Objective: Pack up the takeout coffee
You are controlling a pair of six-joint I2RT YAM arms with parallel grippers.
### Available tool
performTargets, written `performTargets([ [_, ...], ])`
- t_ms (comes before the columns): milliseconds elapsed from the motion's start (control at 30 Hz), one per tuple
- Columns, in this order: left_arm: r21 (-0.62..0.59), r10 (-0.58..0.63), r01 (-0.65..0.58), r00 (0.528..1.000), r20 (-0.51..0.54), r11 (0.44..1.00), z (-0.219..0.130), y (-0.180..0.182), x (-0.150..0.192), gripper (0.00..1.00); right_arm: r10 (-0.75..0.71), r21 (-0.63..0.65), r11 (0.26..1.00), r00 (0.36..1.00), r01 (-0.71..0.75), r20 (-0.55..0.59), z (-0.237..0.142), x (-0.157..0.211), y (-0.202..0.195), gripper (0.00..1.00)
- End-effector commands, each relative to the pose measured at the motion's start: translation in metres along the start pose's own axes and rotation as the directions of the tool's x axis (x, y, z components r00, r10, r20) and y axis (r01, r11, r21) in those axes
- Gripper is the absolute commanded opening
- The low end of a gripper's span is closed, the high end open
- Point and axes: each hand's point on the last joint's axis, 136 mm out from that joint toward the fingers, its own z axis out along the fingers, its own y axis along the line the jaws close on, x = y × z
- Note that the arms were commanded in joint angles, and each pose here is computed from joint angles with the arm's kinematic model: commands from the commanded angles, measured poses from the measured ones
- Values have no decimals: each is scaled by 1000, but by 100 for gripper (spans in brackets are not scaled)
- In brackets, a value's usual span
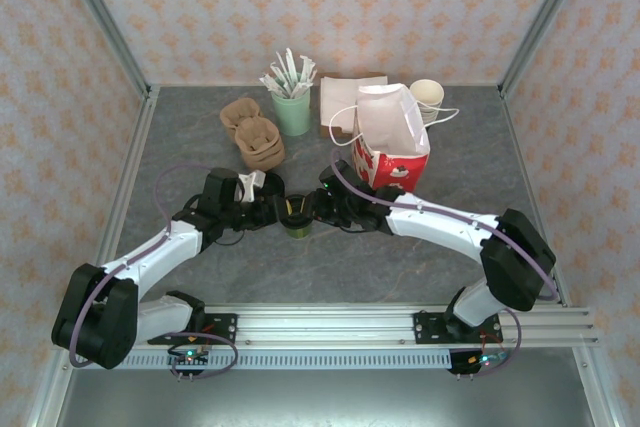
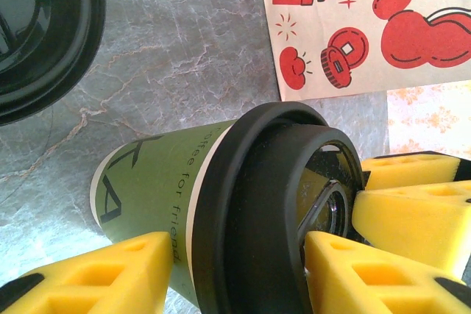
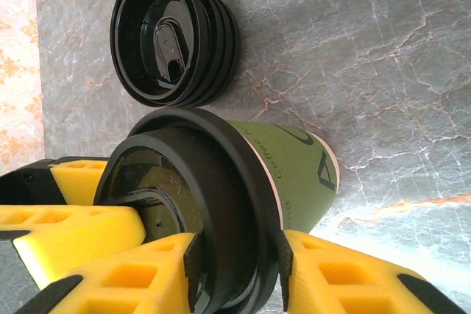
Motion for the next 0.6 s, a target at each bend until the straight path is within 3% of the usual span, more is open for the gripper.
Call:
performTargets([
  [0, -207, -111, 85, 987, -117, 975, 3, 59, 48, 50, -3, 135, 991, 999, 9, -43, 17, 20, -42, 36],
  [200, -186, -123, 102, 987, -105, 977, -4, 46, 43, 54, 4, 102, 995, 999, 0, -42, 8, 13, -22, 39],
  [367, -137, -81, 69, 993, -85, 988, -9, 23, 27, 57, 5, 84, 996, 1000, -3, -25, 5, 4, -9, 48],
  [567, -100, -83, 75, 993, -80, 992, -4, 13, 17, 60, 11, 62, 998, 1000, -9, -27, 9, 2, -2, 49],
])
